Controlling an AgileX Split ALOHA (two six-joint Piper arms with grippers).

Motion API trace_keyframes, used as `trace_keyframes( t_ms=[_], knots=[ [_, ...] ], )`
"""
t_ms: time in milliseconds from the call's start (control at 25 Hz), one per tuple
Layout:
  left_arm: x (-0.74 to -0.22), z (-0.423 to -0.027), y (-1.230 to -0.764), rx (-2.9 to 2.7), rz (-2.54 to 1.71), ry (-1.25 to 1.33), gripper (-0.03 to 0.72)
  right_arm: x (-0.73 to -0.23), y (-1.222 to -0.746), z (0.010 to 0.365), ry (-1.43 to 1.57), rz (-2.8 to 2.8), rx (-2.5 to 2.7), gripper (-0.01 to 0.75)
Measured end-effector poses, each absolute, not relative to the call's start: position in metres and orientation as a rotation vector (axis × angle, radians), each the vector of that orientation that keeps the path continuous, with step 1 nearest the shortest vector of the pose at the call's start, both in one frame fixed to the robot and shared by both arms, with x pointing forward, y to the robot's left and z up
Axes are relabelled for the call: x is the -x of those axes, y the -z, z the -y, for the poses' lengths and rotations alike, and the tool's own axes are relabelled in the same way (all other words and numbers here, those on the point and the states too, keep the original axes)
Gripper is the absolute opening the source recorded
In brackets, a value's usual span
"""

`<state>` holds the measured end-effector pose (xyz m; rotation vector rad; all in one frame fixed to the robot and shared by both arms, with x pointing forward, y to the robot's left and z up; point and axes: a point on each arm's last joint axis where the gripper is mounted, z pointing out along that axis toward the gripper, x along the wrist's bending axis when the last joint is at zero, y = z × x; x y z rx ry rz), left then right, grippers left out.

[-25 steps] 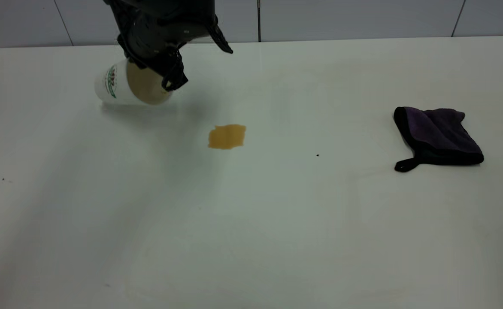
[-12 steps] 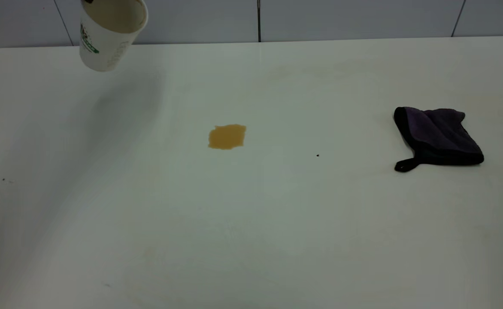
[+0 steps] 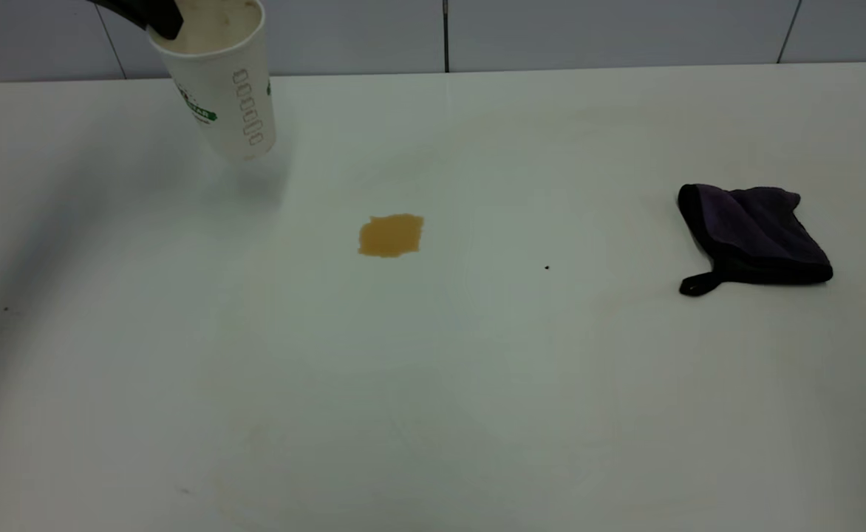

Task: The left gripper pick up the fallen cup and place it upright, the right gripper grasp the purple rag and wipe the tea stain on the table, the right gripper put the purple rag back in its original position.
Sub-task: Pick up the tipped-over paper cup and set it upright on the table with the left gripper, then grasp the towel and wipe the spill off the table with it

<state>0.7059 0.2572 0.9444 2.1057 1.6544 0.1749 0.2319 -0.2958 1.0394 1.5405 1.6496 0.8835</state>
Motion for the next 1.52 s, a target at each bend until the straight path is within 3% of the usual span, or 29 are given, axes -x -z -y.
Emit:
trace_keyframes(
  t_ms=[360,560,720,840,960,1040,1320,1520],
  knots=[
    [-0.714,-0.283,-0.893,-2.015,-1.734,-0.049,-0.005,-0.232,-1.039,0.296,-0.883,-1.65,-1.541,0.239],
    [-0.717,-0.283,-0.875,-1.967,-1.766,-0.031,0.077,-0.232,-1.039,0.296,-0.883,-1.65,-1.541,0.239],
    [-0.72,-0.282,-0.869,-1.917,-1.786,-0.024,0.224,-0.232,-1.039,0.296,-0.883,-1.65,-1.541,0.239],
    [-0.72,-0.282,-0.87,-1.917,-1.779,-0.028,0.378,-0.232,-1.039,0.296,-0.883,-1.65,-1.541,0.239],
    [-0.721,-0.282,-0.879,-1.926,-1.75,-0.052,0.578,-0.232,-1.039,0.296,-0.883,-1.65,-1.541,0.239],
    [-0.719,-0.281,-0.895,-1.929,-1.727,-0.065,0.646,-0.232,-1.039,0.296,-0.883,-1.65,-1.541,0.239],
    [-0.698,-0.284,-0.989,-2.005,-1.585,-0.158,0.649,-0.232,-1.039,0.296,-0.883,-1.65,-1.541,0.239],
    [-0.659,-0.287,-1.065,-2.073,-1.549,-0.213,0.6,-0.232,-1.039,0.296,-0.883,-1.65,-1.541,0.239]
  ],
)
